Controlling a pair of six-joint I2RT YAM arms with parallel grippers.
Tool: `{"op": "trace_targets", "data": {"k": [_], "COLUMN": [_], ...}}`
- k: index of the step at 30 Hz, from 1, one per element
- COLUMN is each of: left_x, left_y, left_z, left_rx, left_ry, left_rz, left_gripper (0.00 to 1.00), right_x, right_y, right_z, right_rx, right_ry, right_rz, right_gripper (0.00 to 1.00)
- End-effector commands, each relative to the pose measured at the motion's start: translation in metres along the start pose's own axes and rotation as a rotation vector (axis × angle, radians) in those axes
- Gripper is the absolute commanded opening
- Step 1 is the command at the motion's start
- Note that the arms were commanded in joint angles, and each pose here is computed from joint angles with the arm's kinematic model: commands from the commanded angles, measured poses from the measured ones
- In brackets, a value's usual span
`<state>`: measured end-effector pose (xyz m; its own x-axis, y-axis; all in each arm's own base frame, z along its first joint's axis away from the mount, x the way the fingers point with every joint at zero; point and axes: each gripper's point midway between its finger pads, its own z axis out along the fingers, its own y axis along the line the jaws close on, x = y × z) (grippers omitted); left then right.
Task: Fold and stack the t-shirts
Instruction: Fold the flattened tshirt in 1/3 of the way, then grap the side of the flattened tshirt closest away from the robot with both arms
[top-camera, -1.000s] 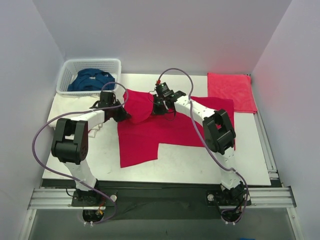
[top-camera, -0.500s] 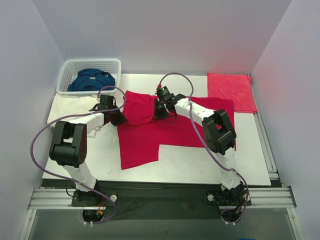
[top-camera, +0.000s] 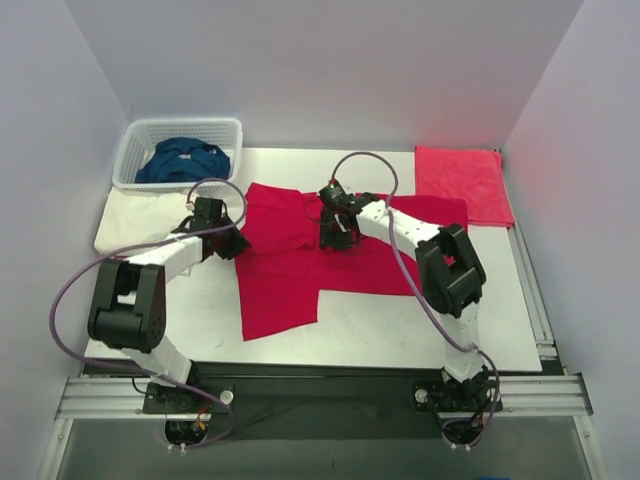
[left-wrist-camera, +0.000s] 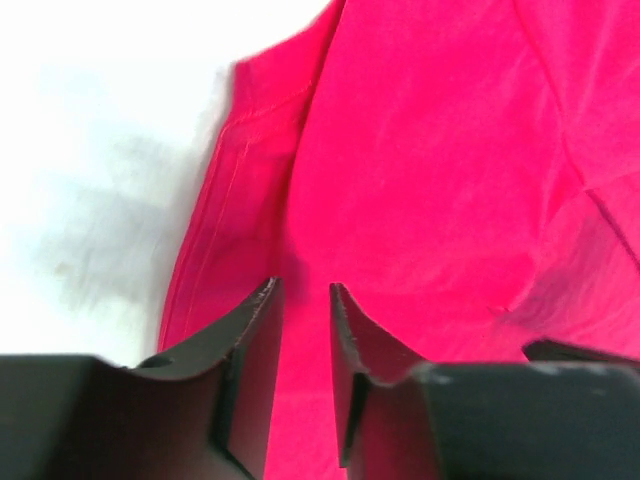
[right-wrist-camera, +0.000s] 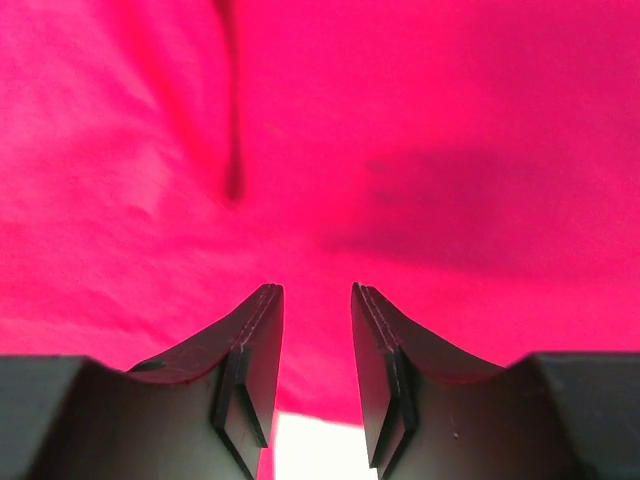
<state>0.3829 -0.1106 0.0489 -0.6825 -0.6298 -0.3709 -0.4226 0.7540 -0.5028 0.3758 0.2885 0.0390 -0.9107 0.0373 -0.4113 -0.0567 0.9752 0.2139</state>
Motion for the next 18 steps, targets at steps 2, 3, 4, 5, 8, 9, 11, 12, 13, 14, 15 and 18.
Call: {"op": "trace_targets", "data": {"k": [2, 3, 4, 5, 8, 9, 11, 12, 13, 14, 15, 18], "left_x": [-0.019, -0.017, -0.013, -0.009, 0.012, 0.019, 0.042, 0.049, 0.051, 0.065, 0.075, 0.093], "left_y": [-0.011, -0.011, -0.007, -0.004, 0.000, 0.001, 0.008, 0.011, 0.012, 0.018, 0.026, 0.040], "left_z": [-0.035, -0.039, -0.045, -0.048, -0.053, -0.055, -0.064, -0.068, -0.076, -0.082, -0.085, -0.102], "left_rx": [0.042, 0.044, 0.045, 0.040, 0.056, 0.064, 0.075, 0.072, 0.082, 0.062, 0.047, 0.004], "left_ry": [-0.115, -0.119, -0.127, -0.117, -0.055, -0.039, 0.004, 0.016, 0.007, 0.037, 0.052, 0.060], "left_rz": [0.008, 0.012, 0.017, 0.018, 0.040, 0.045, 0.066, 0.077, 0.093, 0.112, 0.122, 0.153], "left_gripper": [0.41, 0.41, 0.41, 0.41, 0.41, 0.42, 0.42, 0.42, 0.42, 0.42, 0.42, 0.43], "right_x": [-0.014, -0.013, -0.004, -0.006, 0.006, 0.011, 0.022, 0.026, 0.029, 0.032, 0.039, 0.051], "right_y": [-0.054, -0.064, -0.084, -0.092, -0.133, -0.143, -0.170, -0.178, -0.187, -0.196, -0.202, -0.213], "right_z": [-0.070, -0.076, -0.078, -0.093, -0.111, -0.115, -0.125, -0.128, -0.136, -0.139, -0.139, -0.143], "right_rx": [0.195, 0.226, 0.272, 0.285, 0.368, 0.389, 0.442, 0.462, 0.486, 0.505, 0.520, 0.537], "right_ry": [-0.113, -0.129, -0.114, -0.142, -0.156, -0.154, -0.150, -0.147, -0.152, -0.149, -0.134, -0.118], "right_rz": [0.089, 0.123, 0.146, 0.176, 0.272, 0.293, 0.344, 0.352, 0.363, 0.384, 0.386, 0.407], "right_gripper": [0.35, 0.35, 0.35, 0.35, 0.35, 0.35, 0.35, 0.35, 0.35, 0.35, 0.35, 0.34]}}
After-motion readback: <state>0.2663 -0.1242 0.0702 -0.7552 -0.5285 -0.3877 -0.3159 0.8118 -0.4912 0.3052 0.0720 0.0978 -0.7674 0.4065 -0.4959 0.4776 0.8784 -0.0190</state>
